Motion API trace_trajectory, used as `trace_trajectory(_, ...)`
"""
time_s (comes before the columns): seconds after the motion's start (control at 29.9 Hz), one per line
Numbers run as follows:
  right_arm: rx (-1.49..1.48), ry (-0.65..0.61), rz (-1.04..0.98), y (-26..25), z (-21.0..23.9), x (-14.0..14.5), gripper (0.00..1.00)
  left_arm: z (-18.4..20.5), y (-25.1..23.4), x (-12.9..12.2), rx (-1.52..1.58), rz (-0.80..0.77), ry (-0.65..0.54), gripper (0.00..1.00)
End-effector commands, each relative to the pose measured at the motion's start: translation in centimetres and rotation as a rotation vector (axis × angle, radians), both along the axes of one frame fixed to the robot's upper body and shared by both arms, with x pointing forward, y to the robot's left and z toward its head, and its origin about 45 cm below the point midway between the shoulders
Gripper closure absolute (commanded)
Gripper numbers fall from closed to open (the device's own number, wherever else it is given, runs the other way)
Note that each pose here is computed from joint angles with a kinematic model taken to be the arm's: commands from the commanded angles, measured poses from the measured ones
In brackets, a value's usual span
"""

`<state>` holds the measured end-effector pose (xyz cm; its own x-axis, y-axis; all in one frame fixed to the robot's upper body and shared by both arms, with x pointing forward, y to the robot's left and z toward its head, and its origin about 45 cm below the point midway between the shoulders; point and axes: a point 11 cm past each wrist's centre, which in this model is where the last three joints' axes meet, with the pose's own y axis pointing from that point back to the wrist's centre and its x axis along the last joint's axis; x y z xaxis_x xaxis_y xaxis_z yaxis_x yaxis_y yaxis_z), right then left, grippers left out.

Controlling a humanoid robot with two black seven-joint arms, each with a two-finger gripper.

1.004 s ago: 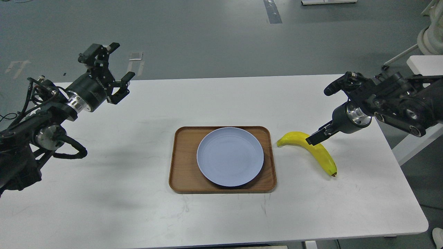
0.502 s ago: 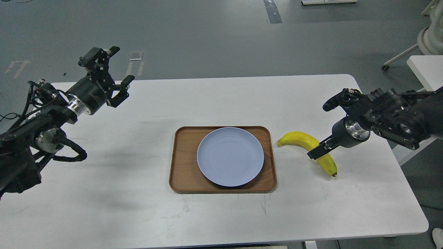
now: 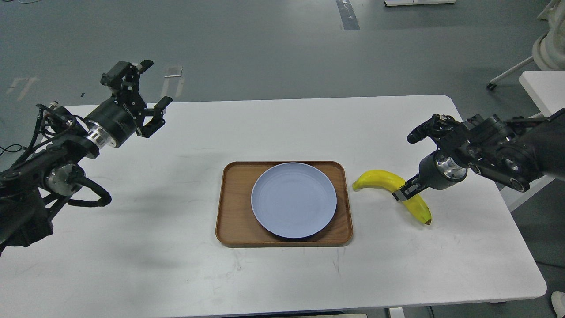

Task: Place banana on plate with both arms
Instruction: 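Lift the banana with the right gripper toward the plate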

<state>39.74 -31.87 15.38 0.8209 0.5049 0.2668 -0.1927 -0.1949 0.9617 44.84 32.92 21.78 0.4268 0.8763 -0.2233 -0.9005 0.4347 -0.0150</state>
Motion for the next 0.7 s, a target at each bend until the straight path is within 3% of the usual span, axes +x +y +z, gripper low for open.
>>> trace_trajectory(0.0,-0.005,-0.026,-0.011,-0.6,1.2,0.7,0.88,0.0,0.0,0.0,0.0,-0.001,0.0,0.02)
trace_trajectory(0.17,-0.012,-0.081,-0.041,-2.3,4.0,1.8,0.88,0.0,-0.2,0.0,-0.002,-0.003,0.0,0.02)
trace_trajectory(0.33,0.019,-0.13,-0.01,-0.8,7.0,3.0,0.88,0.1,-0.4,0.1,-0.004,-0.006,-0.002,0.02)
trace_trajectory(0.5,0.115,-0.168,0.039,4.1,9.9,4.3,0.87,0.1,0.0,0.0,0.002,-0.001,-0.002,0.02)
trace_trajectory(0.67,0.24,-0.125,0.075,10.8,9.6,4.2,0.87,0.1,0.0,0.1,0.0,0.001,-0.003,0.02)
